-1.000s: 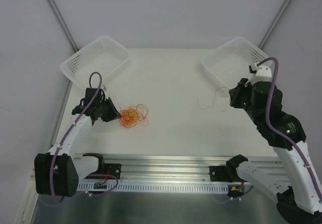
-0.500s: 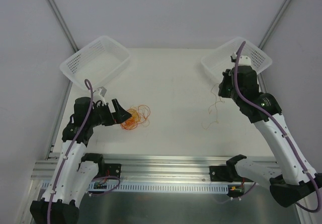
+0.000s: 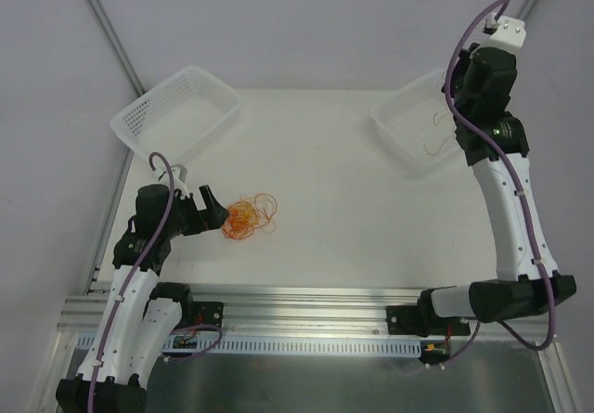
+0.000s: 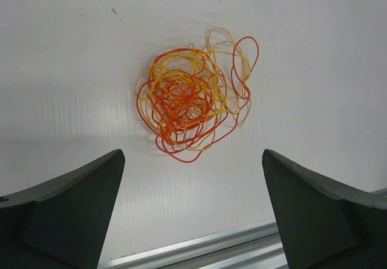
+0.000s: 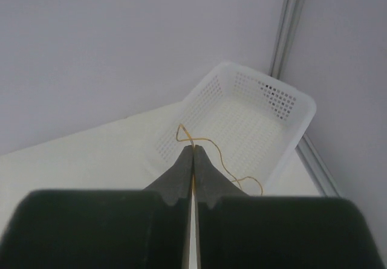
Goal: Untangle the cables
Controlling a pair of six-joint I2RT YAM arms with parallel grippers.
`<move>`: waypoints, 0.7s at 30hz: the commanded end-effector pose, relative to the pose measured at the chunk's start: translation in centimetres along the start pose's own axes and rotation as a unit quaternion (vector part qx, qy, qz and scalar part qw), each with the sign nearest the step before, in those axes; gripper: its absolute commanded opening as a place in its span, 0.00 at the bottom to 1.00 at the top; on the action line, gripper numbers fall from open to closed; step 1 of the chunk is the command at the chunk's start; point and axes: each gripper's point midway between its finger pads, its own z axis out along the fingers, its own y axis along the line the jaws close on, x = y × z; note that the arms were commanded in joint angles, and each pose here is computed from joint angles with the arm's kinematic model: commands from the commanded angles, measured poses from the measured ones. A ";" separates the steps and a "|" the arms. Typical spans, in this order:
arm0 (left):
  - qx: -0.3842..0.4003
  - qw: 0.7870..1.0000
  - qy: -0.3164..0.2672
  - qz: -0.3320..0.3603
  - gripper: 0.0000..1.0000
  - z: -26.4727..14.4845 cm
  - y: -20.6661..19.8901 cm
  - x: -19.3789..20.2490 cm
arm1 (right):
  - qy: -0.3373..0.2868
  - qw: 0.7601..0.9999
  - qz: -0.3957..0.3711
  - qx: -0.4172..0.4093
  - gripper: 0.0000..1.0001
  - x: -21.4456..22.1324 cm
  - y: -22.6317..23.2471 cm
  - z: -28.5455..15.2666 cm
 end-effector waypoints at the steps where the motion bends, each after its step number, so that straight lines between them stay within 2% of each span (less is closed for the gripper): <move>1: -0.023 1.000 -0.003 0.017 0.99 0.1 0.9 0.1 | -0.056 0.998 0.006 0.024 0.01 -2.9 -0.7 4.5; 4: -0.023 1.000 0.000 0.015 0.99 0.2 1.0 0.2 | -0.048 0.998 0.016 0.032 0.01 -1.8 -1.0 9.3; 5: -0.025 1.000 0.005 0.015 0.99 0.4 1.1 0.3 | -0.027 0.999 0.013 0.036 0.01 0.4 -1.2 12.1; 8: -0.024 1.000 0.012 0.013 0.99 0.5 1.1 0.5 | -0.009 0.999 0.014 0.050 0.02 2.2 -1.5 15.4; 9: -0.024 1.000 0.015 0.012 0.99 0.6 1.1 0.6 | 0.012 0.998 0.008 0.056 0.15 4.3 -1.5 17.1; 11: -0.025 0.999 0.020 0.011 0.99 0.7 1.1 0.7 | 0.032 0.998 0.000 0.058 0.38 5.7 -1.4 18.3; 12: -0.026 0.999 0.022 0.011 0.99 0.8 1.2 0.8 | 0.049 0.997 -0.003 0.055 0.59 7.2 -1.2 19.0; 15: -0.029 0.999 0.032 0.006 0.99 1.1 1.4 1.2 | 0.088 0.996 0.008 0.020 0.82 9.4 0.2 18.2; 17: -0.028 0.999 0.042 0.001 0.99 1.3 1.4 1.4 | 0.091 0.996 0.003 -0.015 0.87 9.1 2.1 16.1; 18: -0.026 0.999 0.045 -0.001 0.99 1.4 1.3 1.5 | 0.110 0.994 -0.006 -0.025 0.90 10.7 2.5 15.3; 19: -0.029 0.998 0.048 -0.001 0.99 1.5 1.4 1.6 | 0.104 0.994 -0.010 -0.039 0.92 9.8 3.0 13.8; 21: -0.030 0.998 0.059 -0.007 0.99 1.7 1.5 2.0 | 0.154 0.985 -0.017 -0.069 0.93 12.8 4.5 11.3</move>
